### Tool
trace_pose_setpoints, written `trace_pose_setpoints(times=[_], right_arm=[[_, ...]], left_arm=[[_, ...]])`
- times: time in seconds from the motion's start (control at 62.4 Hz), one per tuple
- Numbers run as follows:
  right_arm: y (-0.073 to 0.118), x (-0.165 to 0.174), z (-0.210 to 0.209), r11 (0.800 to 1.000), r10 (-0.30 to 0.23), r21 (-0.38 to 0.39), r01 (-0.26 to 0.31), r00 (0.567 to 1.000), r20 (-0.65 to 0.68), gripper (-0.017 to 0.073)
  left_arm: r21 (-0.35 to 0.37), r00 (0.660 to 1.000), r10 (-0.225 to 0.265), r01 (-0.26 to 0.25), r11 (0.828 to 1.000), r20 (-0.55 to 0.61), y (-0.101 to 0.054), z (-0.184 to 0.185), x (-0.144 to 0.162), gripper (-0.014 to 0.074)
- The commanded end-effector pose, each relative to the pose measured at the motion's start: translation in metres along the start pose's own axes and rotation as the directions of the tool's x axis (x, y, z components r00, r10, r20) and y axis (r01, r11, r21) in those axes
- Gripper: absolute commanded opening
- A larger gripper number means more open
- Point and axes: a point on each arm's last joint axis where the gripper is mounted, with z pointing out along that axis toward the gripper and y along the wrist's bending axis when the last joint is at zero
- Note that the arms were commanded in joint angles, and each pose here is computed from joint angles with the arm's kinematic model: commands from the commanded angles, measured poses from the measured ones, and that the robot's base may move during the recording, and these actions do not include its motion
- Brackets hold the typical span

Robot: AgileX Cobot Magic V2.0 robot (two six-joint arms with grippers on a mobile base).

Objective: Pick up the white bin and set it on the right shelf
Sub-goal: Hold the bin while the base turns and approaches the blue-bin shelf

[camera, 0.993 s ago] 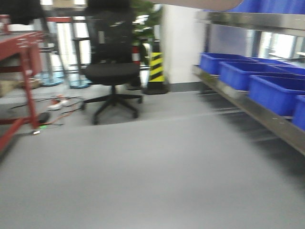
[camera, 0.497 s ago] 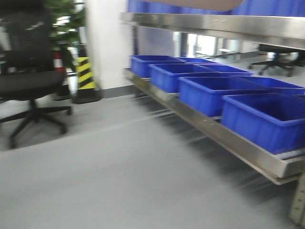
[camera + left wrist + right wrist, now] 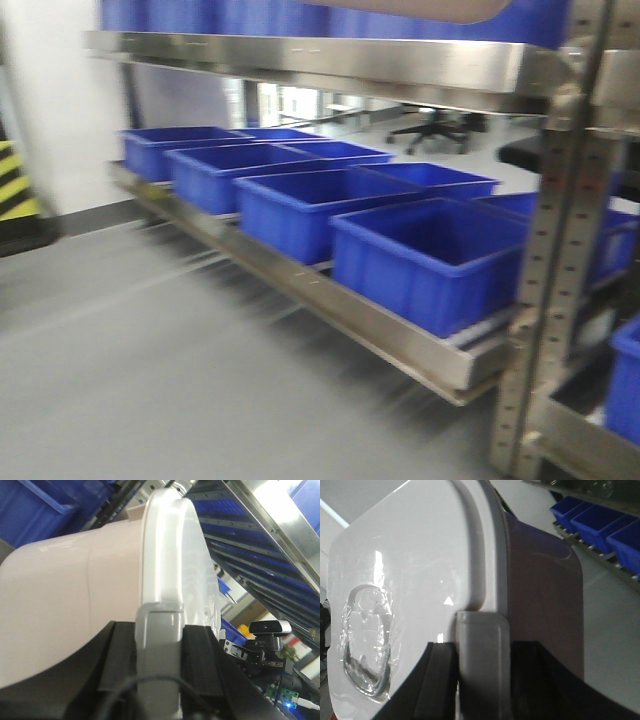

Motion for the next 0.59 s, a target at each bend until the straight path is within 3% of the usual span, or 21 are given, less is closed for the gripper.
trace_pose_setpoints(times=[0.0,0.577], right_arm=[[0.0467,-0.0026,-0.0056,0.970,-0.026,-0.243,0.024,1.000,-0.004,0.0052],[0.0467,-0.0026,-0.0056,0.970,-0.026,-0.243,0.024,1.000,-0.004,0.0052]], left_arm=[[0.313,0.990,0.078,-0.037,0.949,-0.120,-0.0604,0.0012,0.0103,-0.0125],[0.313,0.990,0.078,-0.037,0.949,-0.120,-0.0604,0.0012,0.0103,-0.0125]])
